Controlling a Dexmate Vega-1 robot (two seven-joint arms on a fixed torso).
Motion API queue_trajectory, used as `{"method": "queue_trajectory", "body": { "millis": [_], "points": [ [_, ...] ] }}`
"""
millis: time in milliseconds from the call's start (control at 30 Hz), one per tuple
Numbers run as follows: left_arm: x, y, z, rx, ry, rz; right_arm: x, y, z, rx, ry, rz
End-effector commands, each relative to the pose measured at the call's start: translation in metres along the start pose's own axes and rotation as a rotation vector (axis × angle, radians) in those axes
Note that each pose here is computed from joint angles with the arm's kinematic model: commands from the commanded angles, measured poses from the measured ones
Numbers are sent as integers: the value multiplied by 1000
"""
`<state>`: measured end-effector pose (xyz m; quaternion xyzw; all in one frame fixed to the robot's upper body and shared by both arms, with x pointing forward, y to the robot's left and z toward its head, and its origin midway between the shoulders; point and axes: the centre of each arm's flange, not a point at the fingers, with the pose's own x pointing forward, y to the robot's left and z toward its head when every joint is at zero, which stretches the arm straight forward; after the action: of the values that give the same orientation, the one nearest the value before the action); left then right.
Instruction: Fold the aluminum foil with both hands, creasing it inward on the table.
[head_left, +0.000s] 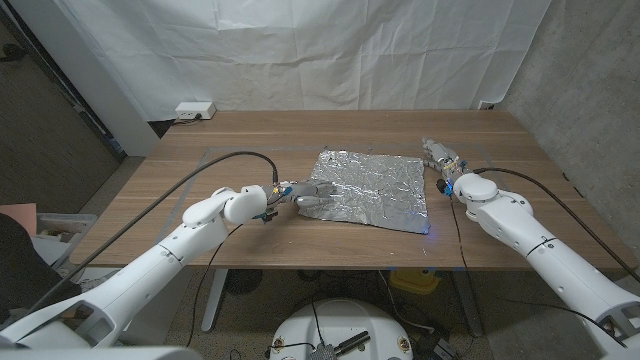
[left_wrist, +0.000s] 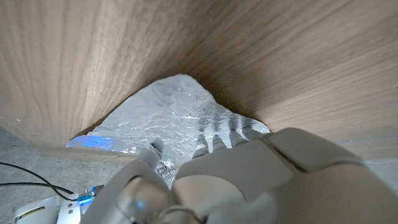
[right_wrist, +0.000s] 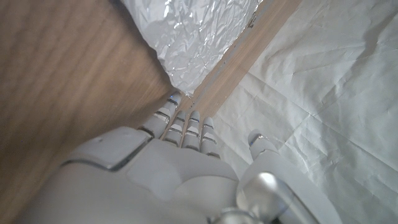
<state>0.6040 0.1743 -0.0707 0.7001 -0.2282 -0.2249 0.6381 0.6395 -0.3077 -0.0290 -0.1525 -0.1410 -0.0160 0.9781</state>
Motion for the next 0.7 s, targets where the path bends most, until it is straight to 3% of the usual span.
{"method": "queue_trajectory", "body": {
  "millis": [33, 467, 700],
  "points": [
    [4, 2, -1, 6, -6, -3, -1, -1, -2, 36, -6, 34],
    [7, 3, -4, 1, -14, -3, -5, 0, 3, 21, 12, 34],
    [9, 3, -6, -2, -17, -3, -7, 0, 9, -24, 89, 52]
  ]
}}
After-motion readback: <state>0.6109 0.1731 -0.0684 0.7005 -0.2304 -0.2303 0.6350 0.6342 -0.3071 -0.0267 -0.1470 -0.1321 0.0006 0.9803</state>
